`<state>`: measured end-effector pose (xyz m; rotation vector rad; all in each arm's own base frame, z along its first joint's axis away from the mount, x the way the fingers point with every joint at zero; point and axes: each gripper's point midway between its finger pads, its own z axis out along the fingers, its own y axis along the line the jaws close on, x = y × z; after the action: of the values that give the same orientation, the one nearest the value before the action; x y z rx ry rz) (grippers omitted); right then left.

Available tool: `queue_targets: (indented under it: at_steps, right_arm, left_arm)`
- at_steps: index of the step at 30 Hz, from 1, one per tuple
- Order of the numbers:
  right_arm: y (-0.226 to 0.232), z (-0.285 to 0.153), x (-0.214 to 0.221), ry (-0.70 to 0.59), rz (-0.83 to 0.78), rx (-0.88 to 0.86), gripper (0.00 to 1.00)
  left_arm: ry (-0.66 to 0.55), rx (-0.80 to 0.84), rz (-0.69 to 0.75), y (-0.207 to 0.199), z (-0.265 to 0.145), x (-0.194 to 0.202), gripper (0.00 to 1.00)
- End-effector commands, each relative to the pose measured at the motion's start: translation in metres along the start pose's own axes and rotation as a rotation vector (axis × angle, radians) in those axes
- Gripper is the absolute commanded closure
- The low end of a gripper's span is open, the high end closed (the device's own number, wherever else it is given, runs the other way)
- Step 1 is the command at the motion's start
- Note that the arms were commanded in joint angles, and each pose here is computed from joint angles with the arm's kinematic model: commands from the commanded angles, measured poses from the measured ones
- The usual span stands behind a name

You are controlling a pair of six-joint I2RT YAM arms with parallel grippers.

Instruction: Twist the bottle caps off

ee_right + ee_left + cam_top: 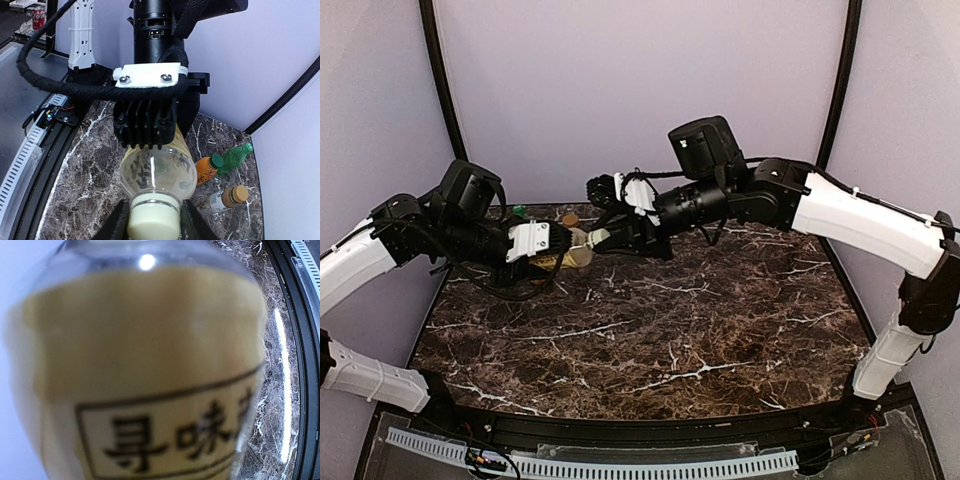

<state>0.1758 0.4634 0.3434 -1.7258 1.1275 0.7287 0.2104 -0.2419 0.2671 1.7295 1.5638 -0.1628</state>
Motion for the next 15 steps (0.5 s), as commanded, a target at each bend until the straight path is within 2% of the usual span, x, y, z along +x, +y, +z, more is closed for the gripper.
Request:
queue_targets:
  at_steps: [1, 5, 9, 11, 15]
  right_arm:
    - [-0.005, 0.004, 0.000, 0.017, -0.049, 0.046, 0.48]
    - [-0.016, -0.015, -0.020, -0.053, -0.015, 0.136, 0.28]
    - [-0.026, -0.037, -0.037, -0.142, 0.095, 0.183, 0.21]
    - [-0.037, -0.046, -0.041, -0.188, 0.218, 0.195, 0.20]
    - [-0.066, -0.052, -0.037, -0.283, 0.593, 0.206, 0.21]
  left_arm:
    - [-0.135, -0.021, 0.024, 0.007, -0.012, -0.032, 0.77]
    - [-0.087, -0.131, 0.031, 0.023, -0.007, -0.020, 0.75]
    - [-0.045, -0.257, 0.063, 0.041, -0.005, -0.011, 0.74]
    - [-0.010, -0.361, 0.077, 0.059, -0.005, -0.004, 0.71]
    - [0.070, -0.615, 0.134, 0.098, -0.014, 0.006, 0.70]
